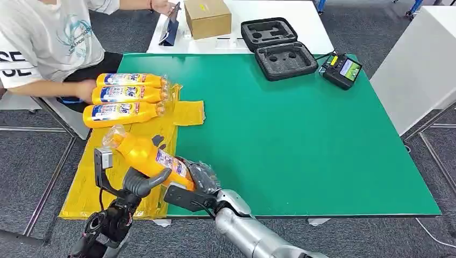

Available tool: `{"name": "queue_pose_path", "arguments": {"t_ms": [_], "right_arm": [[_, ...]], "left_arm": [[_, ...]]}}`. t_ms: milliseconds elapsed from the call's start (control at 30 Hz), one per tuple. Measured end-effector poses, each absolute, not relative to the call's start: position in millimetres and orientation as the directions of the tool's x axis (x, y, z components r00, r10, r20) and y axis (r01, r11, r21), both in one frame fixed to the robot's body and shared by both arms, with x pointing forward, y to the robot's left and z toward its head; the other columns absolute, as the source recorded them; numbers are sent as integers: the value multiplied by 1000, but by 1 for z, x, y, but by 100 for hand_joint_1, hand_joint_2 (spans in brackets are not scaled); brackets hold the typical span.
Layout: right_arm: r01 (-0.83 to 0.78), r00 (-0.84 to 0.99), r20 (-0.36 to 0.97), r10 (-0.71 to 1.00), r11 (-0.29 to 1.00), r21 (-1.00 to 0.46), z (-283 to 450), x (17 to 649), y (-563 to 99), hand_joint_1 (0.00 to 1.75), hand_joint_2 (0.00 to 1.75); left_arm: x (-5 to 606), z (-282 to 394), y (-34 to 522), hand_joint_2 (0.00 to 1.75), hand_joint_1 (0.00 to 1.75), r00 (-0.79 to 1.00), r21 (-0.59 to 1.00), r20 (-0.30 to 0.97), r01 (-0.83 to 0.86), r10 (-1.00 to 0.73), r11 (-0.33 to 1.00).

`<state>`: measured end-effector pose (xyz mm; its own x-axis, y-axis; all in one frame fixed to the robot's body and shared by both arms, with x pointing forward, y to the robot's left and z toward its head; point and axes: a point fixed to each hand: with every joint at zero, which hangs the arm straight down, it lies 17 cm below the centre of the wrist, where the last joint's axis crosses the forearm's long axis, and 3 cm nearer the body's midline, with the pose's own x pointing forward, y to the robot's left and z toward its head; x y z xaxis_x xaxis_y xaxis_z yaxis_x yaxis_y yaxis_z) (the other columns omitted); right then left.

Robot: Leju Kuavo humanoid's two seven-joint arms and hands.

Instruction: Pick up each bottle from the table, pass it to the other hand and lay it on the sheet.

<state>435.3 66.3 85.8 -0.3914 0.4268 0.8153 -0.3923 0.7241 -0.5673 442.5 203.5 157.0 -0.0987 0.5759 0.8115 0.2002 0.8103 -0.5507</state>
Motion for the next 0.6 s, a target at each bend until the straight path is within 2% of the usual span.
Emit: {"name": "queue_pose_path", "arguments": {"t_ms": [33, 600], "right_arm": [[-393, -393, 813, 429, 722, -570, 86, 435, 67, 175, 175], [-389, -434, 776, 458, 682, -620, 91, 437, 72, 175, 175]], "left_arm": [[442, 157, 204, 175, 175, -101, -552, 810, 199, 577, 810], [440, 165, 211, 175, 175, -148, -577, 782, 194, 605, 793]]}}
